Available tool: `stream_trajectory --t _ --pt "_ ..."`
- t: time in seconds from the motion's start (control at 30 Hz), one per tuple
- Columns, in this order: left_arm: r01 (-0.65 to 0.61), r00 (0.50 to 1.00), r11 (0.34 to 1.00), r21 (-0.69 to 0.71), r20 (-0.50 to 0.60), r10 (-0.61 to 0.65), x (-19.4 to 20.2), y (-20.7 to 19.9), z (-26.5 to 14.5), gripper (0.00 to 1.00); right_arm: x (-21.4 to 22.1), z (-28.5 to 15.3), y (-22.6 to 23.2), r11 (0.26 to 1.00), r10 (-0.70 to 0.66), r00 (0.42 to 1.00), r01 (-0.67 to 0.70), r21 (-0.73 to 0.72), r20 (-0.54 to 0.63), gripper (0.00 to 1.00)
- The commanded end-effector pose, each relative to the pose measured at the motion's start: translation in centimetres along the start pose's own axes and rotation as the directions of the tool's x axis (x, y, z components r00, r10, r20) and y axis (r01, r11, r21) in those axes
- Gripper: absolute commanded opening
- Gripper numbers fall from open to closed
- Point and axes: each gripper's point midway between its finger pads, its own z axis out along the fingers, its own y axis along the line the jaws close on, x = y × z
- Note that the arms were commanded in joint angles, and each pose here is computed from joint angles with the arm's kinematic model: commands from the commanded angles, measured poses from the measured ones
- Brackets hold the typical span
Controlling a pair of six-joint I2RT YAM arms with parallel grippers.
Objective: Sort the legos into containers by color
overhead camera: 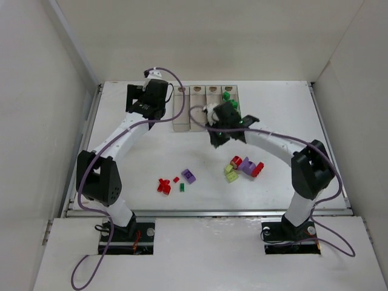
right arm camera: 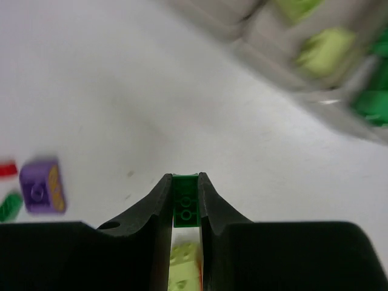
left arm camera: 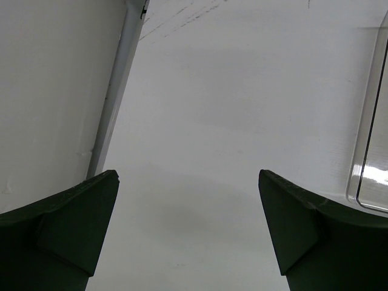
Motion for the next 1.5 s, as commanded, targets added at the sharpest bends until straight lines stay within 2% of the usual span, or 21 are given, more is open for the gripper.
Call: stream_trajectory --t 0.0,0.1,0.13,0.17,0.3,0.4,0.47,0.57,0.6,0.67,0.8,0.83,0.87,0.93,1.0,1.07,1.1,1.17,1.3,1.37,1.47 --pt "0.011 1.000 1.000 -0.018 0.023 -0.010 -0.9 -0.2 0.3 1.00 -8.2 -2.6 -7.5 0.969 0.171 0.952 -0.210 0.133 0.252 0.00" --pt "0.018 0.999 0.999 -0.027 0.030 -0.017 -1.3 0.0 0.2 1.00 -11.1 -1.3 -14.8 0.892 0.262 0.906 -0.360 0.276 0.333 0.00" --pt "0.011 1.000 1.000 -0.027 0.023 -0.010 -1.0 -0.2 0.4 1.00 -13.7 -2.0 -16.3 0.875 0.265 0.883 -0.389 0.288 0.386 0.00" --pt "0.002 1.000 0.999 -0.036 0.023 -0.001 -1.0 0.0 0.4 1.00 -12.4 0.6 -17.7 0.857 0.298 0.893 -0.406 0.317 0.337 0.00" --pt "-0.023 1.000 0.997 -0.077 0.015 0.024 -0.5 0.9 0.3 1.00 -13.5 1.7 -22.8 0.786 0.321 0.872 -0.463 0.410 0.370 0.00" --pt "-0.017 0.999 0.995 -0.095 0.031 0.020 -0.9 1.2 0.3 1.00 -14.2 2.1 -24.0 0.774 0.315 0.871 -0.466 0.430 0.377 0.24" --pt "-0.015 0.999 0.995 -0.095 0.032 0.018 -1.1 1.0 0.5 1.00 -14.2 2.2 -24.3 0.788 0.303 0.879 -0.448 0.422 0.367 0.30" --pt "-0.016 0.999 0.995 -0.095 0.031 0.019 -1.4 1.0 0.5 1.00 -14.7 1.7 -23.9 0.808 0.285 0.885 -0.428 0.404 0.367 0.70" --pt "-0.021 1.000 0.994 -0.103 0.020 0.023 -1.0 1.1 1.0 1.00 -14.6 1.1 -23.6 0.808 0.287 0.887 -0.427 0.405 0.362 0.92" --pt "-0.011 1.000 0.996 -0.093 0.021 0.013 -1.3 1.0 0.9 1.00 -14.5 -0.1 -23.3 0.811 0.280 0.891 -0.419 0.408 0.358 1.00" --pt "0.019 1.000 0.997 -0.070 0.015 -0.018 -1.3 1.1 1.3 1.00 -14.4 -3.2 -17.4 0.865 0.141 0.932 -0.280 0.417 0.333 1.00" --pt "0.019 1.000 0.997 -0.070 0.015 -0.018 -1.3 1.1 1.3 1.00 -11.9 -2.3 -15.7 0.878 0.114 0.957 -0.223 0.424 0.268 1.00" --pt "0.030 0.999 0.998 -0.057 0.015 -0.029 -1.3 0.8 1.3 1.00 -12.5 -4.3 -13.9 0.892 0.060 0.956 -0.180 0.414 0.286 1.00" --pt "0.027 1.000 0.998 -0.056 0.005 -0.027 -0.9 0.9 1.6 1.00 -9.7 -3.2 -9.1 0.931 0.004 0.977 -0.082 0.356 0.213 1.00" --pt "0.024 1.000 0.999 -0.046 -0.010 -0.024 -0.3 0.7 1.7 1.00 -8.6 -4.3 -5.8 0.959 -0.013 0.978 -0.047 0.280 0.210 1.00" --pt "0.033 0.999 0.998 -0.046 -0.009 -0.034 -0.3 0.6 1.7 1.00 -5.8 -3.2 -1.3 0.997 -0.013 0.990 0.001 0.079 0.144 1.00" --pt "0.027 0.999 0.999 -0.046 -0.016 -0.028 0.0 0.6 1.7 1.00 -5.3 -3.5 1.1 0.999 -0.029 0.990 0.030 -0.010 0.141 1.00" --pt "0.033 0.999 0.998 -0.046 -0.009 -0.034 -0.1 0.6 1.8 1.00 -2.5 -2.3 2.5 0.999 -0.050 0.996 0.051 -0.003 0.074 1.00" --pt "0.050 0.999 0.996 -0.068 0.001 -0.050 -0.2 1.0 1.6 1.00 -0.1 -0.6 7.2 0.988 -0.151 0.987 0.153 -0.034 0.063 1.00" --pt "0.073 0.997 0.989 -0.125 0.009 -0.072 -0.2 2.4 1.7 1.00 -0.2 0.4 10.3 0.977 -0.175 0.979 0.185 -0.106 0.102 1.00" --pt "0.083 0.997 0.975 -0.205 0.017 -0.081 -0.1 4.2 1.5 1.00 -0.5 1.7 12.3 0.969 -0.205 0.972 0.218 -0.115 0.117 1.00"
